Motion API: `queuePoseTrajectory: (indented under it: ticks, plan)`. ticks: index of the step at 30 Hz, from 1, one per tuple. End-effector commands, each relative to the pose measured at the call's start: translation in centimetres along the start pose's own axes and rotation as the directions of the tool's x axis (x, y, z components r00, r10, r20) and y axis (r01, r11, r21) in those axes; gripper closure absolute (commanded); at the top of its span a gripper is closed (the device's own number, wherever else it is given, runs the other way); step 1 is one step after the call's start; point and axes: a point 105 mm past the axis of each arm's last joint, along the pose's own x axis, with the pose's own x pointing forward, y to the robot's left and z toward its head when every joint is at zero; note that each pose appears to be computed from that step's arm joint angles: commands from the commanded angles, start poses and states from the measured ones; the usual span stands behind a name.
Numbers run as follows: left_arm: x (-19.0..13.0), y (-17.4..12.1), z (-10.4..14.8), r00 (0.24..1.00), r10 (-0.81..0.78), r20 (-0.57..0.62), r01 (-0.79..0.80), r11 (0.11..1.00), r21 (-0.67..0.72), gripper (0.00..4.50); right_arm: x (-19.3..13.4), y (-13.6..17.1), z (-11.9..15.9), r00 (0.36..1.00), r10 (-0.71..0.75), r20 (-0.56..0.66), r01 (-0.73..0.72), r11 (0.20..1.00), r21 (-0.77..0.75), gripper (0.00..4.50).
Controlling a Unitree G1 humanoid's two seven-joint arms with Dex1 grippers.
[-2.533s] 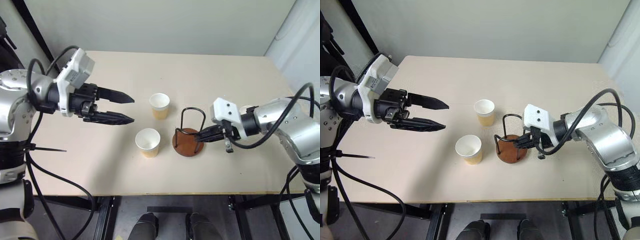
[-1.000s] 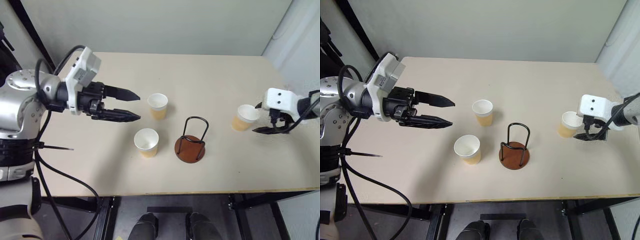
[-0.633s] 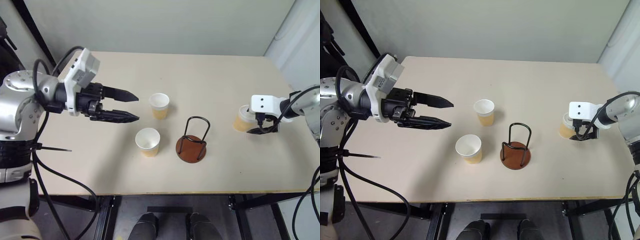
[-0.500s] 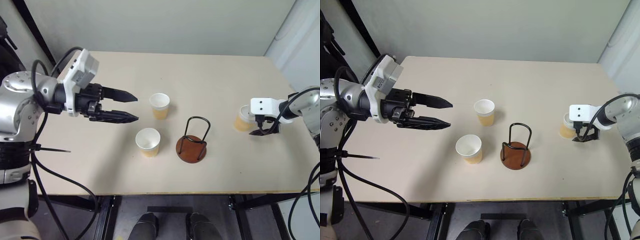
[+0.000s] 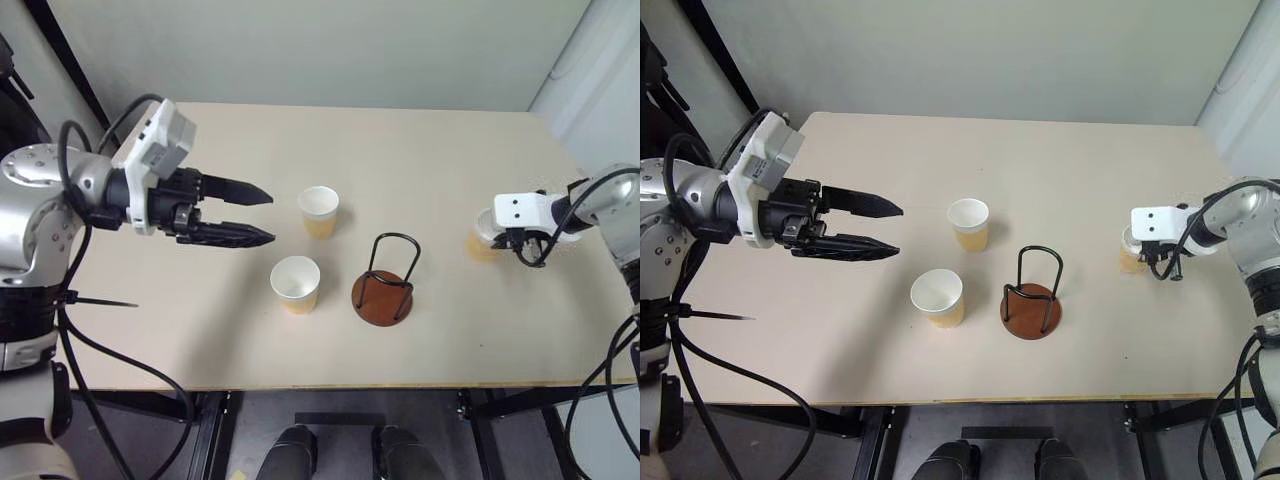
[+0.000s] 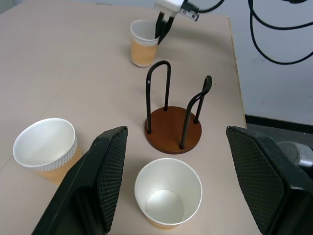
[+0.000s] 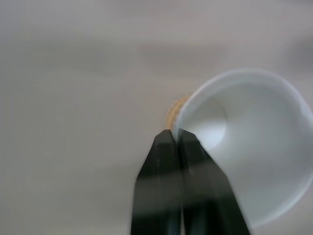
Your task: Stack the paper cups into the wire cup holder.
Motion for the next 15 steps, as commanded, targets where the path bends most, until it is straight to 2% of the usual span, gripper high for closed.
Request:
queuePoseTrajectory:
  ticks: [1,5,9,12,15]
  plan:
    - [-0.9,0.0,0.9,1.0,0.028,0.01,-0.028,0.998,0.048,1.03,-3.3,-0.6,1.7,0.996,-0.071,0.058,0.073,0.997,-0.028,4.48]
    - [-1.3,0.4,1.0,0.999,0.048,0.013,-0.048,0.997,0.055,1.03,-6.1,-0.5,4.5,0.986,-0.113,0.122,0.123,0.99,-0.076,4.48]
    - [-1.6,0.7,0.9,0.998,0.063,0.01,-0.064,0.997,0.054,1.03,-9.8,0.3,10.0,0.958,-0.13,0.257,0.176,0.97,-0.166,4.48]
    - [-1.5,0.9,1.0,0.998,0.064,0.012,-0.065,0.996,0.055,1.03,-11.1,1.2,13.5,0.934,-0.096,0.345,0.18,0.959,-0.219,4.48]
    - [-1.3,1.1,1.1,0.998,0.062,0.016,-0.062,0.996,0.061,1.03,-10.8,2.5,15.4,0.925,-0.043,0.378,0.153,0.952,-0.264,4.48]
